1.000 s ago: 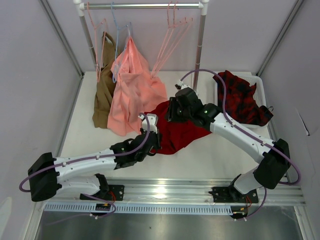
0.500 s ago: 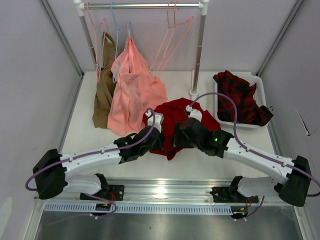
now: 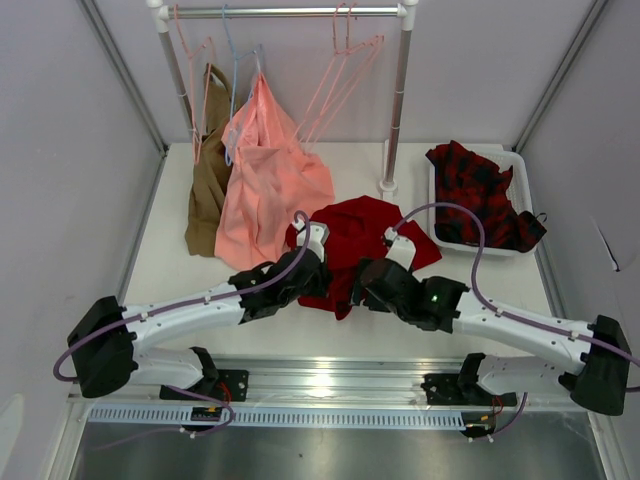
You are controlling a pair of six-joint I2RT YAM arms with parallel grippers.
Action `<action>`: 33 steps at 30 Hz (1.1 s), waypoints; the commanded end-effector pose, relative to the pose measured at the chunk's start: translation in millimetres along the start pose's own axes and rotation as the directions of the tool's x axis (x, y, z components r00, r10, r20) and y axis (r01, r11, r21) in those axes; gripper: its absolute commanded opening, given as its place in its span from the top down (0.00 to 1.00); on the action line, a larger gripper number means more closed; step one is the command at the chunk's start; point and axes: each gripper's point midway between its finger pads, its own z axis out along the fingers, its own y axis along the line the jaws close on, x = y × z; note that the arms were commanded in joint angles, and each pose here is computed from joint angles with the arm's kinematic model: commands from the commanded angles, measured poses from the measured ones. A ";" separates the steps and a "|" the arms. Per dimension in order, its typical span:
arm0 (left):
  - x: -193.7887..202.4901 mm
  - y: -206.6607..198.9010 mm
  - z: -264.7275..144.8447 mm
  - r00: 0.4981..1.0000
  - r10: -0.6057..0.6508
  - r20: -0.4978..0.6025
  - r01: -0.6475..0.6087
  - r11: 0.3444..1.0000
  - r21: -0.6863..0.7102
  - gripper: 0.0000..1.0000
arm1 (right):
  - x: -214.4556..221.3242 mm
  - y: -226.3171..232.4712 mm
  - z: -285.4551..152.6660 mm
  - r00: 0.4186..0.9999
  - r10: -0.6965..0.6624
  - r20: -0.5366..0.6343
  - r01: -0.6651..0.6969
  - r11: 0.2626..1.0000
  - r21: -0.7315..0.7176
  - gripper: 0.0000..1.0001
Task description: Place the skirt on the hanger
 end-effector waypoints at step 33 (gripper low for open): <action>-35.2 -16.8 -40.8 0.999 0.016 0.028 -0.020 0.983 0.182 1.00 | -28.7 -51.0 38.6 0.998 -0.009 0.070 -0.005 0.982 0.188 1.00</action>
